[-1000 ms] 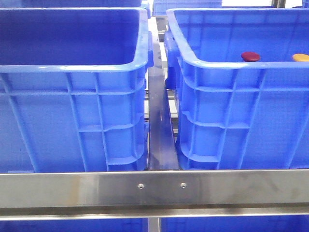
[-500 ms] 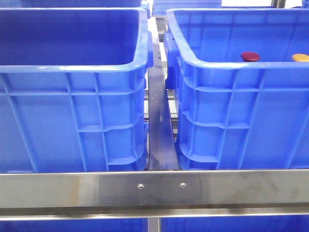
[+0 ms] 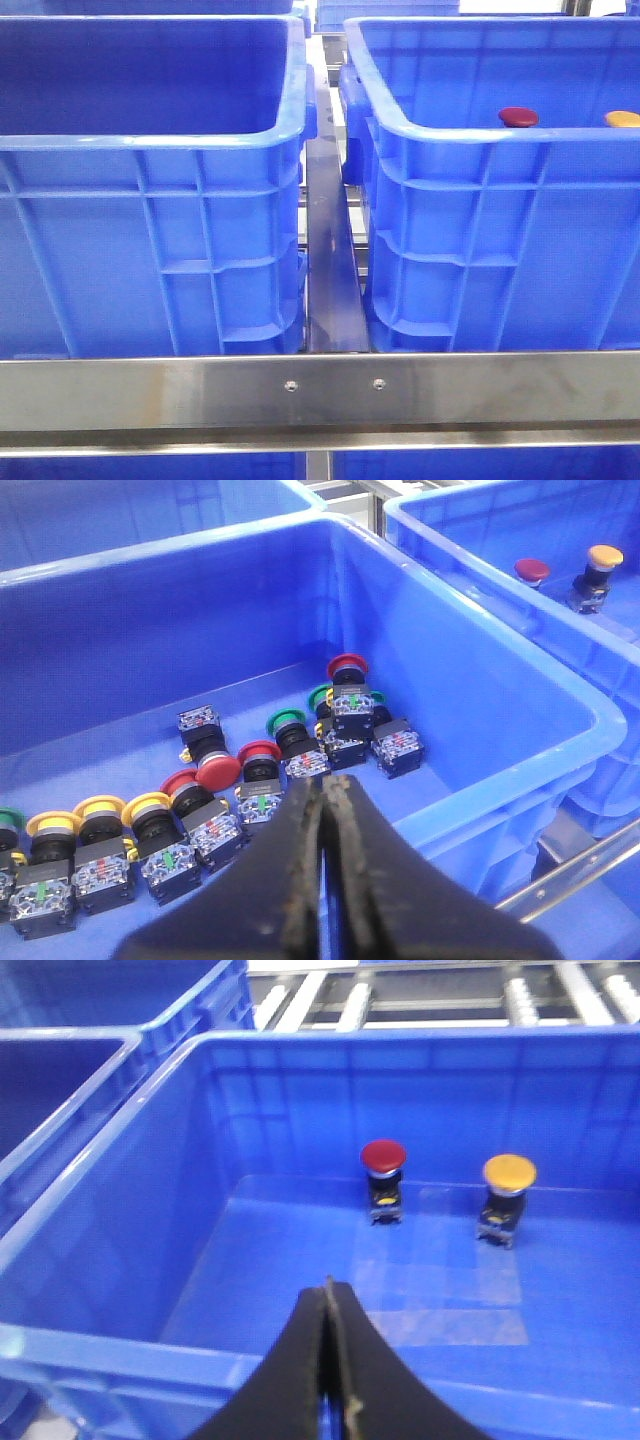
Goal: Pick red and yellow buttons and place in box
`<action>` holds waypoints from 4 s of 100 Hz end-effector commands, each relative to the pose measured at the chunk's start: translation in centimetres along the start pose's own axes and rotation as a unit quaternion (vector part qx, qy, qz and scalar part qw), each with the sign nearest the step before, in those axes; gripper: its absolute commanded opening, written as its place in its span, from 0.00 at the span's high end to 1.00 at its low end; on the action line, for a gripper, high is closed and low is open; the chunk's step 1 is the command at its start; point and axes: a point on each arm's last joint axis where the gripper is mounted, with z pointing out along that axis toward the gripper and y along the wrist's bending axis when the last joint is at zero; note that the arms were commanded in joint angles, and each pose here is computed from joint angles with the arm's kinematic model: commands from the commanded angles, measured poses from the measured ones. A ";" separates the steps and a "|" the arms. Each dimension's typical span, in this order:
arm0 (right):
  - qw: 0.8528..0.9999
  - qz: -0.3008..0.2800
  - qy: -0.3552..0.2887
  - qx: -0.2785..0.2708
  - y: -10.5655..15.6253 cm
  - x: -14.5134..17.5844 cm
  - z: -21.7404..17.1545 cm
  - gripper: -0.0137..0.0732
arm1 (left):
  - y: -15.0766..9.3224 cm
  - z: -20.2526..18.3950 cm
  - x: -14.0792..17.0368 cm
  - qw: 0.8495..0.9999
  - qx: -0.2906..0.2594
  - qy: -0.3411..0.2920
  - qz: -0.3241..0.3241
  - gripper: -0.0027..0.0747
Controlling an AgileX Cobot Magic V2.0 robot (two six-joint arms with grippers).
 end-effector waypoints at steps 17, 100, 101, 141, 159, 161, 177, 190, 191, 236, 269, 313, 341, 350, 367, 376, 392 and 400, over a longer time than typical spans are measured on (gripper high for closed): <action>1.000 -0.002 -0.007 -0.011 0.3 -0.8 -0.1 0.92 | 0.3 -0.2 -1.4 0.999 -0.015 -0.040 -0.006 0.99; 1.000 -0.003 0.001 -0.022 0.5 -0.7 -0.2 0.92 | 2.4 -2.3 1.1 0.975 -0.186 -0.125 -0.009 0.99; 1.000 -0.003 0.001 -0.022 0.5 -0.7 -0.2 0.92 | 2.4 -2.4 1.2 0.974 -0.188 -0.128 -0.008 0.99; 1.000 -0.003 0.005 -0.028 0.6 -0.6 -0.2 0.92 | 1.7 -2.6 8.4 0.963 -0.236 -0.128 -0.026 0.99; 1.000 -0.003 0.006 -0.027 0.6 -0.6 -0.1 0.92 | 1.4 -2.1 11.5 0.964 -0.233 -0.121 -0.049 0.99; 1.000 -0.003 0.007 -0.028 0.6 -0.6 -0.1 0.92 | 1.4 -2.1 11.5 0.964 -0.233 -0.119 -0.049 0.99; 0.999 -0.002 0.012 -0.035 0.7 -0.4 -0.1 0.92 | 1.4 -2.1 11.6 0.964 -0.233 -0.115 -0.050 0.99; 0.999 -0.002 0.014 -0.037 0.7 -0.4 -0.1 0.92 | 1.4 -2.1 11.6 0.964 -0.233 -0.116 -0.050 0.99; 0.999 -0.002 0.014 -0.037 0.7 -0.4 -0.1 0.92 | 1.4 -2.1 11.6 0.964 -0.233 -0.118 -0.049 0.99; 0.999 -0.002 0.014 -0.037 0.7 -0.4 -0.1 0.92 | 1.4 -2.1 11.5 0.964 -0.233 -0.121 -0.049 0.99; 0.999 -0.002 0.014 -0.037 0.7 -0.4 -0.1 0.92 | 1.4 -2.1 11.5 0.964 -0.233 -0.121 -0.049 0.99; 0.999 -0.002 0.012 -0.033 0.7 -0.4 -0.1 0.92 | 1.4 -2.1 11.5 0.964 -0.233 -0.121 -0.049 0.99; 0.999 -0.022 -0.023 0.025 -0.3 -1.0 -0.4 0.92 | 1.4 -2.1 11.5 0.964 -0.233 -0.121 -0.049 0.99; 0.998 -0.030 -0.025 0.048 -0.8 -0.8 -0.5 0.92 | 1.4 -2.1 11.5 0.964 -0.233 -0.121 -0.049 0.99; 0.993 -0.024 -0.078 0.089 -1.6 0.2 -0.9 0.92 | 1.4 -2.1 11.5 0.964 -0.233 -0.121 -0.049 0.99; 0.990 -0.018 -0.110 0.087 -1.6 1.3 -1.1 0.92 | 1.4 -2.1 11.5 0.964 -0.233 -0.121 -0.049 0.99; 0.990 -0.031 -0.112 0.076 -1.5 3.9 -1.7 0.92 | 1.4 -2.1 11.5 0.964 -0.233 -0.121 -0.049 0.99; 0.989 -0.033 -0.126 0.074 -1.4 5.1 -2.1 0.92 | 1.4 -2.1 11.5 0.964 -0.233 -0.121 -0.049 0.99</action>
